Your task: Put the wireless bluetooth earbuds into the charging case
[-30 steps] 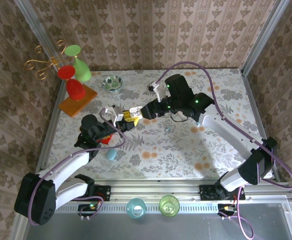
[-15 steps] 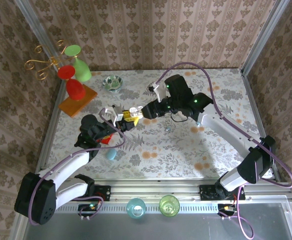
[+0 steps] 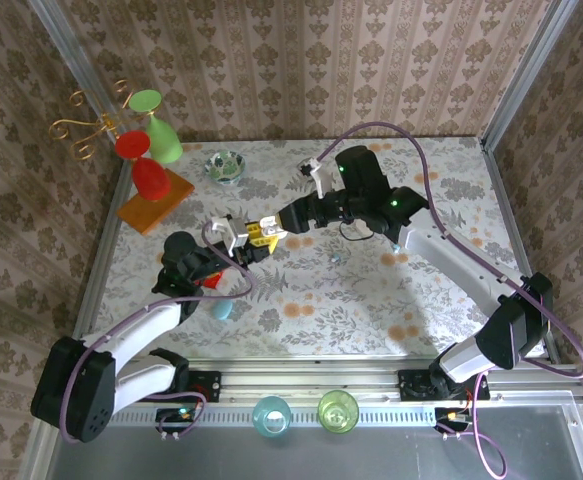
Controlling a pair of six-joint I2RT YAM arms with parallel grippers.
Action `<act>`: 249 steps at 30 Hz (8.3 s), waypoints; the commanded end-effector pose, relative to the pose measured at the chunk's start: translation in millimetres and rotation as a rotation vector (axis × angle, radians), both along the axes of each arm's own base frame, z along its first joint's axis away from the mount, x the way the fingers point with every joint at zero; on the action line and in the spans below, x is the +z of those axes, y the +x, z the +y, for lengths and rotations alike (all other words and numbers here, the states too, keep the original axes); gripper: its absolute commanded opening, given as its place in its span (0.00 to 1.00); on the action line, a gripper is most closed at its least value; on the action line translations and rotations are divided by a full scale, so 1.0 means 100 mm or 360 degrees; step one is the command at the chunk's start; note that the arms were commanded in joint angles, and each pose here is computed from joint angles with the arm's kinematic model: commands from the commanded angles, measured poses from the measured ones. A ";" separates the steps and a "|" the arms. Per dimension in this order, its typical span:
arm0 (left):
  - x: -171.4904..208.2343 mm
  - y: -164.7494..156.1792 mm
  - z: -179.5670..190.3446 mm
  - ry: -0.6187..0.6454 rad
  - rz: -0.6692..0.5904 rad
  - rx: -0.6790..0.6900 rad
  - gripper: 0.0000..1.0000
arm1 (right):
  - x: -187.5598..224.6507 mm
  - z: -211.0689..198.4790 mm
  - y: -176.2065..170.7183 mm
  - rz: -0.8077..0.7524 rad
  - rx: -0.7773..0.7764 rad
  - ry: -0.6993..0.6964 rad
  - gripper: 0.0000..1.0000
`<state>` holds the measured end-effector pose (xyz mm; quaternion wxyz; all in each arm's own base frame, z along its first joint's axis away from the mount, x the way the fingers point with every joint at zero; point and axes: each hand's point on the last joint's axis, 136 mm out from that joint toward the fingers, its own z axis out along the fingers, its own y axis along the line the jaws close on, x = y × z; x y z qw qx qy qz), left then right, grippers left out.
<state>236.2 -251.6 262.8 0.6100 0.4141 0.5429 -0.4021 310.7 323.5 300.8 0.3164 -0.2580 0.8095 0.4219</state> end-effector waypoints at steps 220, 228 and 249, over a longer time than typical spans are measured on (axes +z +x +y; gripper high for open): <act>-0.50 0.06 -0.15 0.0241 0.0286 -0.0011 1.00 | -1.62 -0.84 0.29 -0.0115 0.0127 -0.0667 0.32; -0.44 -0.44 -0.21 0.0244 0.0262 -0.0460 0.99 | -1.06 -0.44 -0.39 -0.0263 0.0653 -0.0336 0.29; -0.36 -0.64 -0.31 0.0237 0.0316 -0.0702 0.60 | -0.69 -0.08 -0.90 -0.0474 0.1018 -0.0230 0.26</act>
